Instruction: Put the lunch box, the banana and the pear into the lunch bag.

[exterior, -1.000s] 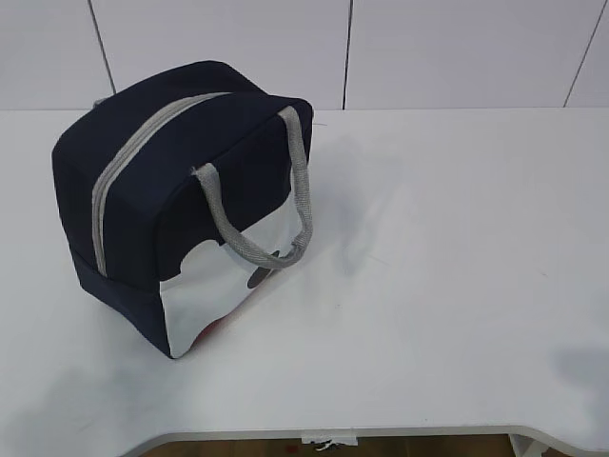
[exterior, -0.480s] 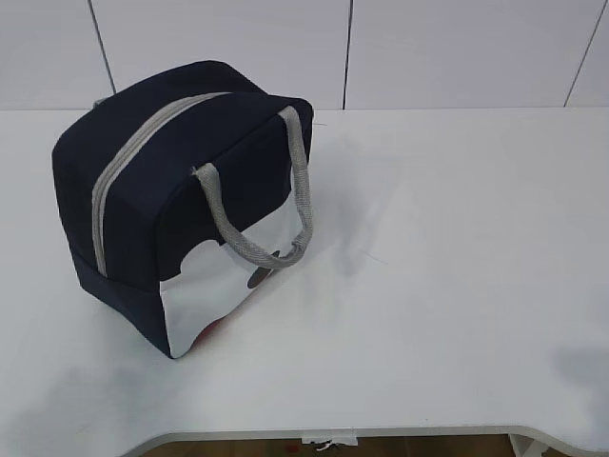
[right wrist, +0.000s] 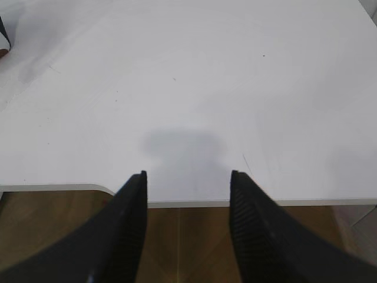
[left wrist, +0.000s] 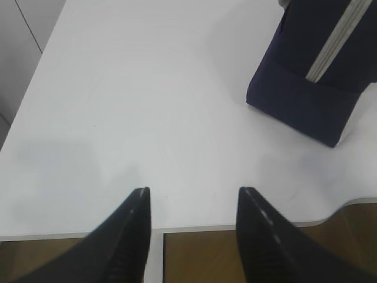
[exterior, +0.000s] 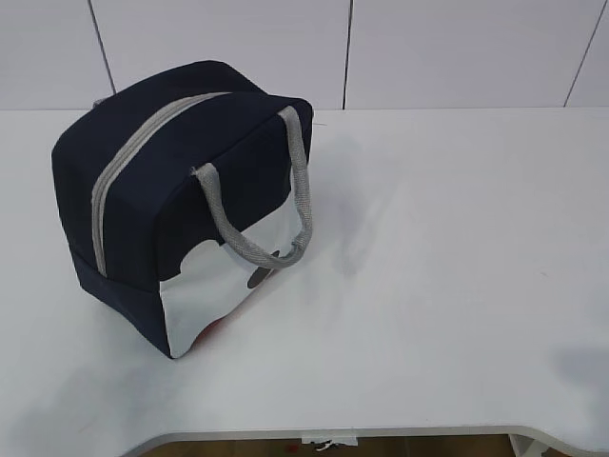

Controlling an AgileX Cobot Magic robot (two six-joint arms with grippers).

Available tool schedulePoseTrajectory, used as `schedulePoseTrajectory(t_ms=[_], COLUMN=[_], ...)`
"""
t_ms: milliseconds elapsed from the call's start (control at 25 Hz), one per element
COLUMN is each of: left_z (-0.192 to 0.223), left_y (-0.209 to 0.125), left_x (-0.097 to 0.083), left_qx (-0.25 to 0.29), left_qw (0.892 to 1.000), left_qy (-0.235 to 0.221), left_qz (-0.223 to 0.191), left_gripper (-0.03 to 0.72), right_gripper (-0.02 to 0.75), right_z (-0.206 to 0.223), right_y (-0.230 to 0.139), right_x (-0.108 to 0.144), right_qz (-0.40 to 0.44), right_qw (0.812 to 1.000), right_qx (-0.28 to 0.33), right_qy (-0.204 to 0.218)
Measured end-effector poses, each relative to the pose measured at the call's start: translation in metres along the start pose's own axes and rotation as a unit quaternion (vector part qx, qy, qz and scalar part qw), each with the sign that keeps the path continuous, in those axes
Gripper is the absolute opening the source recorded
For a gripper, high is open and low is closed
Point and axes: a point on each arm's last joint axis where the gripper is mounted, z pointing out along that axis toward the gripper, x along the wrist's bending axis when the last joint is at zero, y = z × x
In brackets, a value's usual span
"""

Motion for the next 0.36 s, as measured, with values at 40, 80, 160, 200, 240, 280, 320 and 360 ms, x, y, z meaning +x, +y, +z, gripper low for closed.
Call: schedulePoseTrajectory(t_ms=[40, 80, 160, 200, 240, 280, 320, 360], left_z=[0.0, 0.0, 0.0, 0.0, 0.0, 0.0, 0.0, 0.0], left_y=[0.0, 0.0, 0.0, 0.0, 0.0002, 0.0002, 0.0002, 0.0002], left_x=[-0.0001, -0.0001, -0.0002, -0.0002, -0.0002, -0.0003, -0.0003, -0.0003], left_qx=[0.0, 0.0, 0.0, 0.0, -0.001, -0.001, -0.001, -0.001], left_qw=[1.0, 1.0, 1.0, 1.0, 1.0, 1.0, 1.0, 1.0], left_qy=[-0.001, -0.001, -0.001, -0.001, -0.001, -0.002, -0.002, -0.002], left_qz=[0.0, 0.0, 0.0, 0.0, 0.0, -0.001, -0.001, -0.001], left_gripper=[0.36, 0.36, 0.36, 0.36, 0.36, 0.36, 0.36, 0.36], right_gripper=[0.362, 0.362, 0.362, 0.362, 0.362, 0.362, 0.362, 0.362], right_z=[0.0, 0.0, 0.0, 0.0, 0.0, 0.0, 0.0, 0.0], right_y=[0.0, 0.0, 0.0, 0.0, 0.0, 0.0, 0.0, 0.0], right_x=[0.0, 0.0, 0.0, 0.0, 0.0, 0.0, 0.0, 0.0], right_qz=[0.0, 0.0, 0.0, 0.0, 0.0, 0.0, 0.0, 0.0], right_qw=[1.0, 1.0, 1.0, 1.0, 1.0, 1.0, 1.0, 1.0], right_qx=[0.0, 0.0, 0.0, 0.0, 0.0, 0.0, 0.0, 0.0], right_qy=[0.0, 0.0, 0.0, 0.0, 0.0, 0.0, 0.0, 0.0])
